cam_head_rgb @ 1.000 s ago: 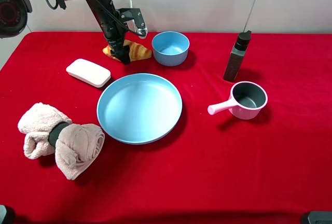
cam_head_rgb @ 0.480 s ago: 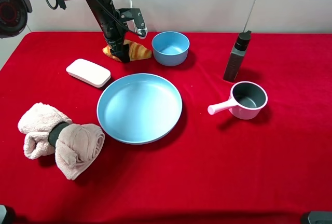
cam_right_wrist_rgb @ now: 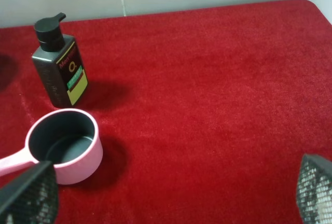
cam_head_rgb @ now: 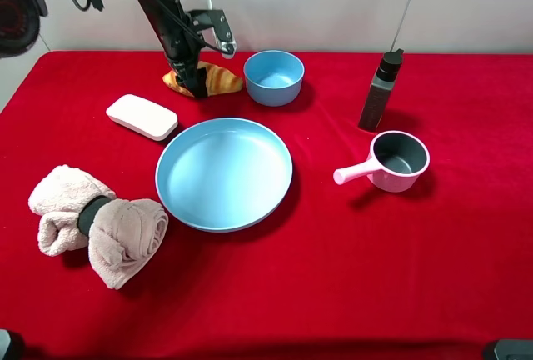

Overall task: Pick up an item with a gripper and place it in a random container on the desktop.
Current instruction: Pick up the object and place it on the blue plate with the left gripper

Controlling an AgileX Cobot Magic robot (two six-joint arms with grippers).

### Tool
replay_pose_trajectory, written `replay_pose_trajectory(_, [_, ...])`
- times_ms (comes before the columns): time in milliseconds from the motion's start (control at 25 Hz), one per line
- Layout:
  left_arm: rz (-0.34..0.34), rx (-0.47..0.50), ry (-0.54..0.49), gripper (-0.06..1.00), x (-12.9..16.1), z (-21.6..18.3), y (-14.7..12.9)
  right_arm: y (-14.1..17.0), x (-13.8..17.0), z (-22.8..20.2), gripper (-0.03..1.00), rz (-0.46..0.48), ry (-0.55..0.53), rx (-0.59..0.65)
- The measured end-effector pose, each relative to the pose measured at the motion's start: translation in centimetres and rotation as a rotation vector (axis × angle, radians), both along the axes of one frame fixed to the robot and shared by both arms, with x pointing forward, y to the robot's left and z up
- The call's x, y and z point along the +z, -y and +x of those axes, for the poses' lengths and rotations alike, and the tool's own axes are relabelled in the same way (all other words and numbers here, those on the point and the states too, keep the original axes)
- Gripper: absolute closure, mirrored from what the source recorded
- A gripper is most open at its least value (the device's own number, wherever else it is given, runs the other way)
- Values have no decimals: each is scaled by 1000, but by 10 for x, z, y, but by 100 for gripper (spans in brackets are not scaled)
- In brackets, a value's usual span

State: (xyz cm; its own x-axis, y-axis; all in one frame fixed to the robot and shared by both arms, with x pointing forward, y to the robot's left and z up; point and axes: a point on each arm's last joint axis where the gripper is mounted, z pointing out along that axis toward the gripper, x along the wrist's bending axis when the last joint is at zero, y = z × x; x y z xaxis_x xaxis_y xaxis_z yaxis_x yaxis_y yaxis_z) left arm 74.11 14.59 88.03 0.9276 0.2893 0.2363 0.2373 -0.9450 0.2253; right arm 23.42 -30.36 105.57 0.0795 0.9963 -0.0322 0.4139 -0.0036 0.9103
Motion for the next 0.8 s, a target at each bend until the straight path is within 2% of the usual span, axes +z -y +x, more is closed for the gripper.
replay_pose_trajectory(280, [11, 8, 12, 27, 32, -4, -3, 0, 0, 0, 28, 0, 0, 0])
replay_pose_trajectory(800, [70, 95, -73, 27, 75, -21, -13, 0, 0, 0, 28, 0, 0, 0])
